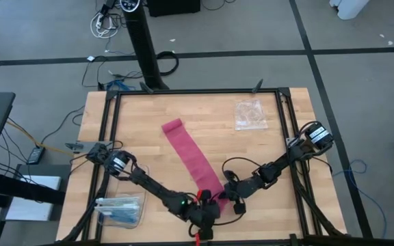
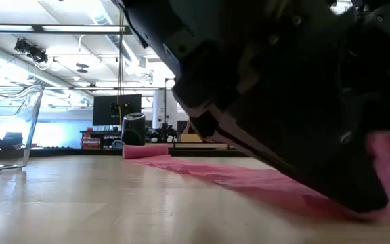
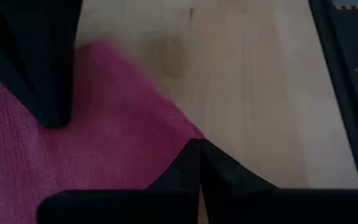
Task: Roll bandage
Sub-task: Roll the pink bandage
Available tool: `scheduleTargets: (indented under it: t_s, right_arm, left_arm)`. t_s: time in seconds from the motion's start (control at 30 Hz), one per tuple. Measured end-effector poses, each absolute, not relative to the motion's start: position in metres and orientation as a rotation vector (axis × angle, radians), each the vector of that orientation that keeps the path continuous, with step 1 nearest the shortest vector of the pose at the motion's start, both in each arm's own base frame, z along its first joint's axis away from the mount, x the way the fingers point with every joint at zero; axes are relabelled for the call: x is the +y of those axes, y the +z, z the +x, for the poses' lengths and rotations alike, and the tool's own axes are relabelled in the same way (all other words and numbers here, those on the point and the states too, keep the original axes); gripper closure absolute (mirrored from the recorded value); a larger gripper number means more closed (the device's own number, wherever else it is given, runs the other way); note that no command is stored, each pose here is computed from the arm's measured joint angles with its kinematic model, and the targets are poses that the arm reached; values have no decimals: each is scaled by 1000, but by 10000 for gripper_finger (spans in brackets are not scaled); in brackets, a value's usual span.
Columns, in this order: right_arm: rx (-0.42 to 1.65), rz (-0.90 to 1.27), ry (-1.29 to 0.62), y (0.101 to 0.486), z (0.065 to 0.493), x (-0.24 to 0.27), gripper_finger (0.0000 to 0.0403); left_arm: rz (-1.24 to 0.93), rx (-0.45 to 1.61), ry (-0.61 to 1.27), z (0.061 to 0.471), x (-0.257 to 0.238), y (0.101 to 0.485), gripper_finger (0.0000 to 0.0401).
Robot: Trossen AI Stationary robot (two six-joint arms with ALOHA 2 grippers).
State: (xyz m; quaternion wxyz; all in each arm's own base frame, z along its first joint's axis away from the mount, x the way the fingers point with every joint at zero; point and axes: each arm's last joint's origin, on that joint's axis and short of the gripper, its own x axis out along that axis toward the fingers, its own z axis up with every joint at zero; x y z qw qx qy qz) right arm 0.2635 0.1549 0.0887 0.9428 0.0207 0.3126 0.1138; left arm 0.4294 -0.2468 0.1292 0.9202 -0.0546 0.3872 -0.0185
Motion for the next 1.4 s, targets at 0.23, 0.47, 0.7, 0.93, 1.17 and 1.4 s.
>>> scheduleTargets:
  t_s: [0.23,0.47,0.7,0.93,1.17,1.4]
  right_arm:
    - [641,43,230,88,264,154,403]
    - [644,42,228,88,264,154,403]
    - [646,39,223,88,263,154,403]
    - [647,38,225,87,263,154,403]
    - [646,36,227,87,263,155,403]
    - [646,36,229,87,263,155,403]
  left_arm:
    - [-132,770,-33,428,-253,131,390]
    - [-139,752,-41,427,-257,132,390]
    - [-80,625,-9,427,-268,166,390]
    - [-127,802,54,427,-249,147,382]
    - [-149,810,14,431,-244,149,322]
    - [-114,829,-46,435,-245,135,285]
